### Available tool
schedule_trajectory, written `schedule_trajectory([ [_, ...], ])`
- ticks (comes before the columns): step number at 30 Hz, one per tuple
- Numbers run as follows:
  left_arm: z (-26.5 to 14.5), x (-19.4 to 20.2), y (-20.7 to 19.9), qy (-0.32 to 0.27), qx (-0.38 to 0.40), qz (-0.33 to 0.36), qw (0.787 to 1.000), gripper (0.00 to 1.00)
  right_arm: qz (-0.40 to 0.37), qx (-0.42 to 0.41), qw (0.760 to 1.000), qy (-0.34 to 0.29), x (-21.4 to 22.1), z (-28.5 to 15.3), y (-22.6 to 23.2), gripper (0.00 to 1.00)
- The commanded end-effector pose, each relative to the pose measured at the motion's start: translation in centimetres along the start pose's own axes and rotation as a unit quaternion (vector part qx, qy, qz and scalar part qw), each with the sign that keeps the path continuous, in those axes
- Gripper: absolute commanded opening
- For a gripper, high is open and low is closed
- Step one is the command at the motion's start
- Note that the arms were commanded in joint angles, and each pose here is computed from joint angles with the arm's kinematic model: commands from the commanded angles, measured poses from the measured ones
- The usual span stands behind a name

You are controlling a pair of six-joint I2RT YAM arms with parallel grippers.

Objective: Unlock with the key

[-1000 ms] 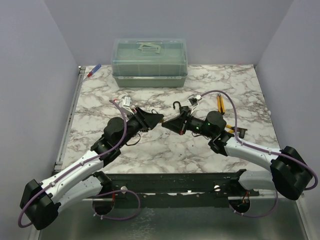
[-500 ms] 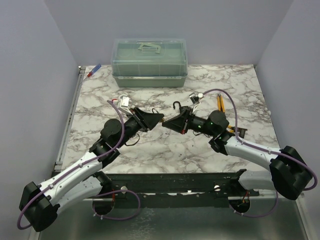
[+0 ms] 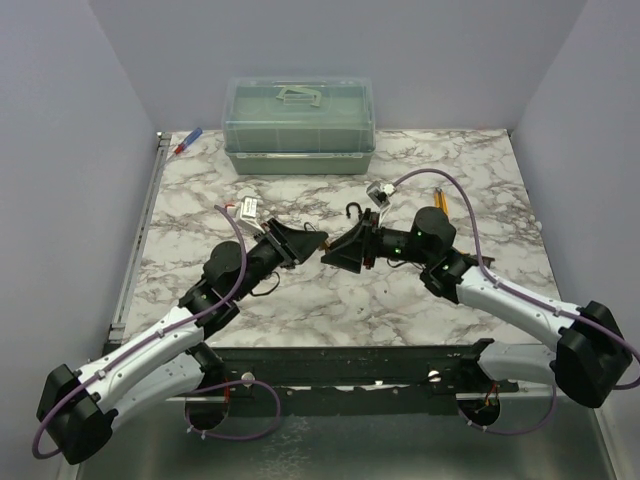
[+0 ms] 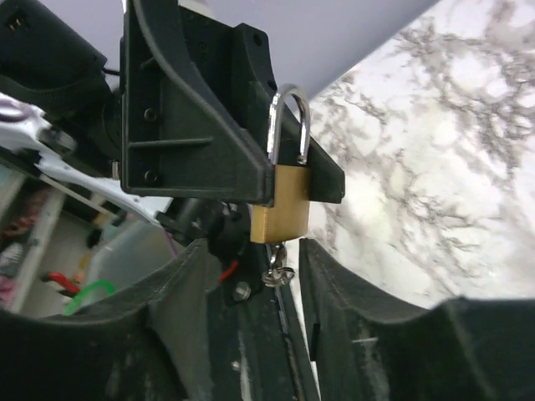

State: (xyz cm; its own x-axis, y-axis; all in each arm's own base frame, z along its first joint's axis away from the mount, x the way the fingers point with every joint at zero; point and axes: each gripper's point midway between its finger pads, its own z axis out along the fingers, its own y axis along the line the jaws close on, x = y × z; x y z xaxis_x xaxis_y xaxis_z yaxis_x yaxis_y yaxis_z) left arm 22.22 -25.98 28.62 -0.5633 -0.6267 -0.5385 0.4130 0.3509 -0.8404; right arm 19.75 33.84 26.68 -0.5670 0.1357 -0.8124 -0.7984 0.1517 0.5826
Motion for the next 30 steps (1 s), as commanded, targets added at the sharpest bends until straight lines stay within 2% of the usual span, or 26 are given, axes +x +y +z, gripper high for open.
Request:
schedule_trajectory([
  [1, 0.4, -0.2, 2.3, -0.018, -0.068, -0.032, 0.997, 0.0, -0.051, 0.037, 0.996, 0.056, 1.9, -1.5, -0.8, 0.56],
  [5, 0.9, -0.2, 2.9, -0.021, -0.081, -0.044, 0.996, 0.0, -0.066, 0.077, 0.994, 0.048, 1.8, -2.3, -1.8, 0.73],
  [9, 1.4, 0.1, 2.9, -0.014, -0.084, -0.049, 0.995, 0.0, -0.065, 0.082, 0.994, 0.036, 1.7, -2.1, -2.3, 0.8],
  [18, 1.6, -0.1, 2.8, -0.018, -0.086, -0.064, 0.994, 0.0, -0.066, 0.126, 0.99, -0.007, 0.3, -1.0, -4.7, 0.81],
  [30, 1.9, -0.7, 3.1, -0.037, -0.096, -0.09, 0.991, 0.0, -0.067, 0.14, 0.987, -0.046, -0.5, 0.3, -5.4, 0.72],
])
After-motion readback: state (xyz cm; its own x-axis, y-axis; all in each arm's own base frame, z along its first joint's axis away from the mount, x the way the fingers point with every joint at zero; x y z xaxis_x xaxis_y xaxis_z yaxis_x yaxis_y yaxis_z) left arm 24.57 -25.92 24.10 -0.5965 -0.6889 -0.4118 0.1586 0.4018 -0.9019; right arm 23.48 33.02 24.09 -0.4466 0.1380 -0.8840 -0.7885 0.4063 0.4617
